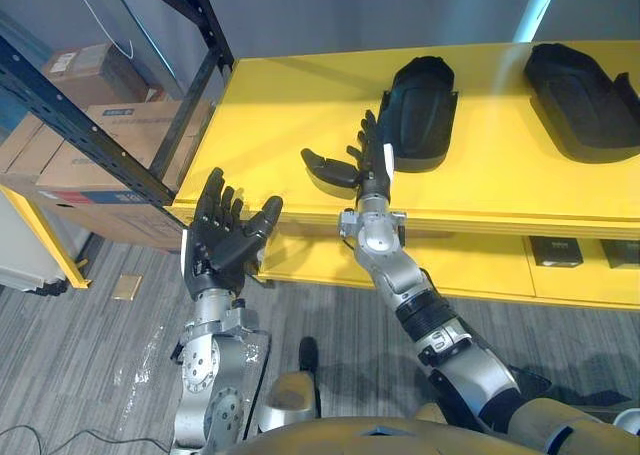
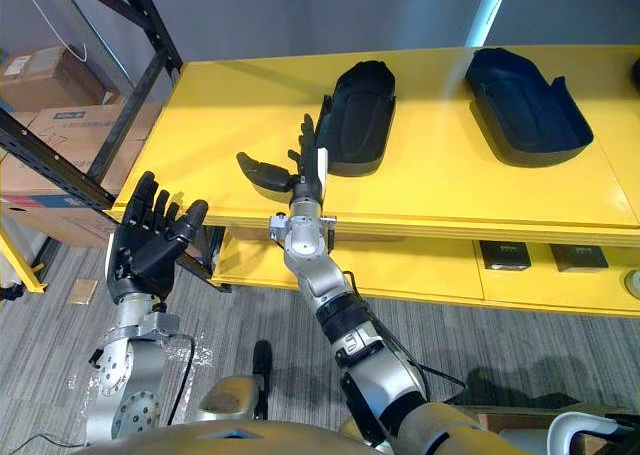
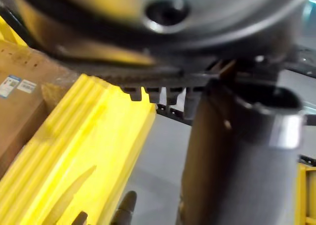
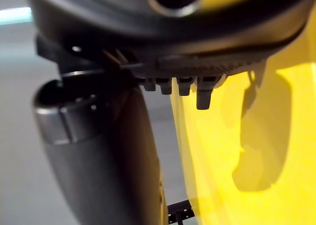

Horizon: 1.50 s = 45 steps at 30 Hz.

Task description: Walk over and take three plastic housings, then place them on the shelf

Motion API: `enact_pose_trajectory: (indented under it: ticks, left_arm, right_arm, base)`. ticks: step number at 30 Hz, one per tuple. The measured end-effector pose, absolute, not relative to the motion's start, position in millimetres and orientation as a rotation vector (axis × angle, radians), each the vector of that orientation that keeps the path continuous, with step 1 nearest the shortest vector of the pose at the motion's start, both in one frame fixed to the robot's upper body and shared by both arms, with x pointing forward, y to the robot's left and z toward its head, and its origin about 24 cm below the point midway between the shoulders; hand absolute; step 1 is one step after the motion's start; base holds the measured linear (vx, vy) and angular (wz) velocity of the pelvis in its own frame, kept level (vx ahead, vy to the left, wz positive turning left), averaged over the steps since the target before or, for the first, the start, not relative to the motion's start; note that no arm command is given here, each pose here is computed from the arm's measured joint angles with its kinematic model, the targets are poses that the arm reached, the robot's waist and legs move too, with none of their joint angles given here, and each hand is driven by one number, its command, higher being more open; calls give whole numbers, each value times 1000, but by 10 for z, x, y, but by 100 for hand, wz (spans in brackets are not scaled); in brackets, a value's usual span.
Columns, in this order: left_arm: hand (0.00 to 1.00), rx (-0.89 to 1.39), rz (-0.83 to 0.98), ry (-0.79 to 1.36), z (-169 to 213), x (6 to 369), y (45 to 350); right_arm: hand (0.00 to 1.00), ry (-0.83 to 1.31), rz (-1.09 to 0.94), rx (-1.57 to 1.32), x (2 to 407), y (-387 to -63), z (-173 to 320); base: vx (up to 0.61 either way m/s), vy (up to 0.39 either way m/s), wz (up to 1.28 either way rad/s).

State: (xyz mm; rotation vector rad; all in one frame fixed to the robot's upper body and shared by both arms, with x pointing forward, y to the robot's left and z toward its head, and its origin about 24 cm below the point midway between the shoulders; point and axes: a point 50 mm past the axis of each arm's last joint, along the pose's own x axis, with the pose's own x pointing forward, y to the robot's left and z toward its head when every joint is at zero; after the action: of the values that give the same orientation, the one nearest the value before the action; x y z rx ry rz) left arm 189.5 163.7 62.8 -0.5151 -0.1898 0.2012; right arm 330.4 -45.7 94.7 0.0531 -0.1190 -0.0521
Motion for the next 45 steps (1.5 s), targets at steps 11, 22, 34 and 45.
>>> enact_pose_trajectory:
  ticks: [11,22,34,45]
  left_arm:
    - [100,-519,172,-182,630,1902,1575]
    - [100,-521,160,-176,627,1903,1549]
    - [100,-500,170,-177,618,1887,1607]
    - [100,-454,241,-171,586,1792,1800]
  right_arm:
    - [100,-132,-76,60,3276,-517,937]
    - [100,-134,-65,61,3273,-514,940]
    - [100,-260,358,127,2744,-564,1013]
    - [100,-241,390,154,2087,-1043,878]
  base:
    - [-7,-2,0]
    - [-12,-4,0]
    - [-4,-10,-6]
    - [-7,-16,-16]
